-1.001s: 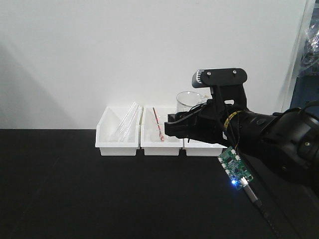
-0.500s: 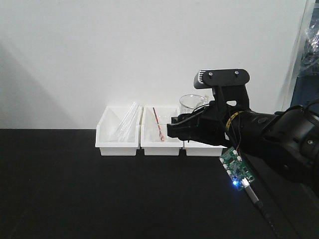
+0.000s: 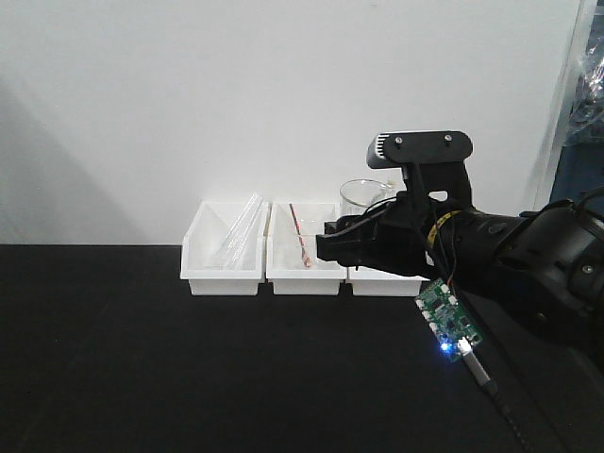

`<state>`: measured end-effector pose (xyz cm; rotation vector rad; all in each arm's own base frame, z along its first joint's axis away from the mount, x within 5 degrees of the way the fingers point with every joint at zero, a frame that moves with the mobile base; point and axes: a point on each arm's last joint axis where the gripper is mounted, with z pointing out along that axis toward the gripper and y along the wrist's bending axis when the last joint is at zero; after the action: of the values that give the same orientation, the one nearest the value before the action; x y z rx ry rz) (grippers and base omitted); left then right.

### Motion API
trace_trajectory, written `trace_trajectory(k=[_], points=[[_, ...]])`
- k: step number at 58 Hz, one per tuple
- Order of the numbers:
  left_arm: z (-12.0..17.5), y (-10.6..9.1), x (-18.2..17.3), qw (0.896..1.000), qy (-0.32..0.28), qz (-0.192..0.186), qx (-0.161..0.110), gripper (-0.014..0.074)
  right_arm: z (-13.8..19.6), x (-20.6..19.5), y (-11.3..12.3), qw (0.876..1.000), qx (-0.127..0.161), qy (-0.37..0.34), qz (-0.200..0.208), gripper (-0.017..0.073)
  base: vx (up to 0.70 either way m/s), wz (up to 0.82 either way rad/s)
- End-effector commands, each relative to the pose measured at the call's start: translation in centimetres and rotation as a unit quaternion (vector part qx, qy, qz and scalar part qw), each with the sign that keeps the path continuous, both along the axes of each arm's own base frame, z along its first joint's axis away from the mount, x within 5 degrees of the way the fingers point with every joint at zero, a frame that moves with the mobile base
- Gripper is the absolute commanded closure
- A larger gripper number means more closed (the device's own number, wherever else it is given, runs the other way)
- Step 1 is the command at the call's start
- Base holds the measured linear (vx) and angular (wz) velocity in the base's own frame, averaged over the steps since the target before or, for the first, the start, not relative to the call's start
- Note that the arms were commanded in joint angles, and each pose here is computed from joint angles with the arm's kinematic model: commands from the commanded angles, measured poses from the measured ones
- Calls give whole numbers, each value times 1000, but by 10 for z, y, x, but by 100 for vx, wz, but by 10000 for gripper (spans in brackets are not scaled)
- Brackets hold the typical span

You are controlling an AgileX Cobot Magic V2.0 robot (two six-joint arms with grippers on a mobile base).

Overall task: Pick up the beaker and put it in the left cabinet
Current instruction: 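Lift the beaker up off the bench with the right gripper, then hold the beaker in the right gripper while the base turns away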

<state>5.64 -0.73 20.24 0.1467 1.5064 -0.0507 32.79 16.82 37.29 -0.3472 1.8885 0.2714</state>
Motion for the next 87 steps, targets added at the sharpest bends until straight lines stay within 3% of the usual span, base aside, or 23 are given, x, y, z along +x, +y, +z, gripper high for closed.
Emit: trace_trajectory(k=[1, 87], points=[[3, 0, -1, 999, -42, 0, -11, 592, 34, -9, -2, 997, 29, -67, 17, 568, 0, 0], [3, 0, -1, 999, -42, 0, -11, 592, 34, -9, -2, 997, 29, -67, 17, 568, -10, 4]])
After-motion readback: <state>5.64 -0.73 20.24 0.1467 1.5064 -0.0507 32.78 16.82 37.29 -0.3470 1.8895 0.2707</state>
